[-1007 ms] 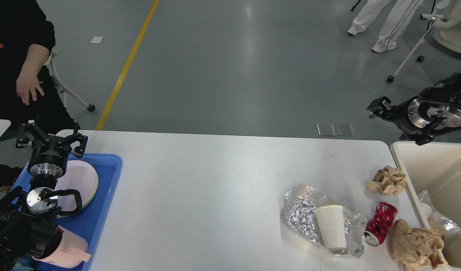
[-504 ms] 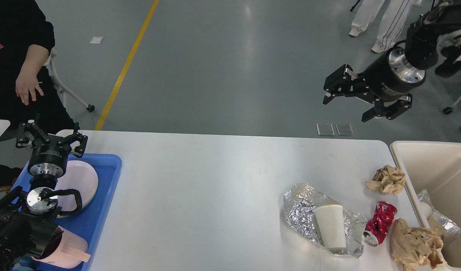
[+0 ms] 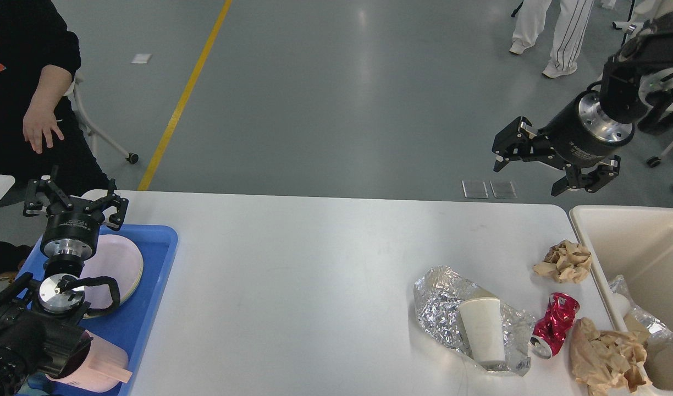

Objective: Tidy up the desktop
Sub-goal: 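Bring the right gripper back toward the red can, then lower the right gripper onto the red can and grasp it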

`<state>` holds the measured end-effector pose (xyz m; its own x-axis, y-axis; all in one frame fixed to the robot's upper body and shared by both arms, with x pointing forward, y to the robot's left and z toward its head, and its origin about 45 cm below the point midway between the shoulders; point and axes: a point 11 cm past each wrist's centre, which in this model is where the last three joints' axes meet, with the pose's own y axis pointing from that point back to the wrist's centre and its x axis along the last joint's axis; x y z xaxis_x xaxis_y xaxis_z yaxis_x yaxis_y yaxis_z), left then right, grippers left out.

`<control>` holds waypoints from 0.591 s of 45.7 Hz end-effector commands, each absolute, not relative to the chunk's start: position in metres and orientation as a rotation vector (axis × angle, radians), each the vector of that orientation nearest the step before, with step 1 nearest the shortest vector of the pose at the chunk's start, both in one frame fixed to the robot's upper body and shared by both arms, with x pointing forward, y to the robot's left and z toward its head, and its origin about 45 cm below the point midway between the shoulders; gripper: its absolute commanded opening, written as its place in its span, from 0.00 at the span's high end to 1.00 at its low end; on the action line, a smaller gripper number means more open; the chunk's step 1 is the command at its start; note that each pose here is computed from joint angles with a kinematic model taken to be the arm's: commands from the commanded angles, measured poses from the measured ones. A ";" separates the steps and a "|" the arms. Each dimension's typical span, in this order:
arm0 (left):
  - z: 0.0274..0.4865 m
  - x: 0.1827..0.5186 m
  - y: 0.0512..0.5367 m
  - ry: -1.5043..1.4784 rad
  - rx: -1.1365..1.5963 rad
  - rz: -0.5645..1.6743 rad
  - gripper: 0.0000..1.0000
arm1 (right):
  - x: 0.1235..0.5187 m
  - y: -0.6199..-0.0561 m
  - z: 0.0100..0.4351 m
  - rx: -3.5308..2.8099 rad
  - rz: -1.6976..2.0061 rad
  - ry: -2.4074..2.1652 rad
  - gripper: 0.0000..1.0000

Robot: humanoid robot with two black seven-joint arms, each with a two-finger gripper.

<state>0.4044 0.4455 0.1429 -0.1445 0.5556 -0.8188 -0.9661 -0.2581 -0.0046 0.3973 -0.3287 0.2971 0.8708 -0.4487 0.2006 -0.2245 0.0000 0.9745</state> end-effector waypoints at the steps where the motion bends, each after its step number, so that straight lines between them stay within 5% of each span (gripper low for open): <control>1: 0.143 0.404 0.445 0.665 -0.873 1.670 0.04 | 0.379 -0.345 0.254 1.573 -0.295 -0.534 0.00; 27: 0.144 0.405 0.445 0.663 -0.873 1.669 0.04 | 0.318 -0.404 0.135 1.369 -0.399 -0.644 0.00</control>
<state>0.4042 0.4454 0.1427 -0.1448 0.5555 -0.8188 -0.9661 -0.2581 -0.0042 0.3267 -0.3947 0.1495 0.7848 -0.6036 0.1403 -0.0832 0.1218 0.9891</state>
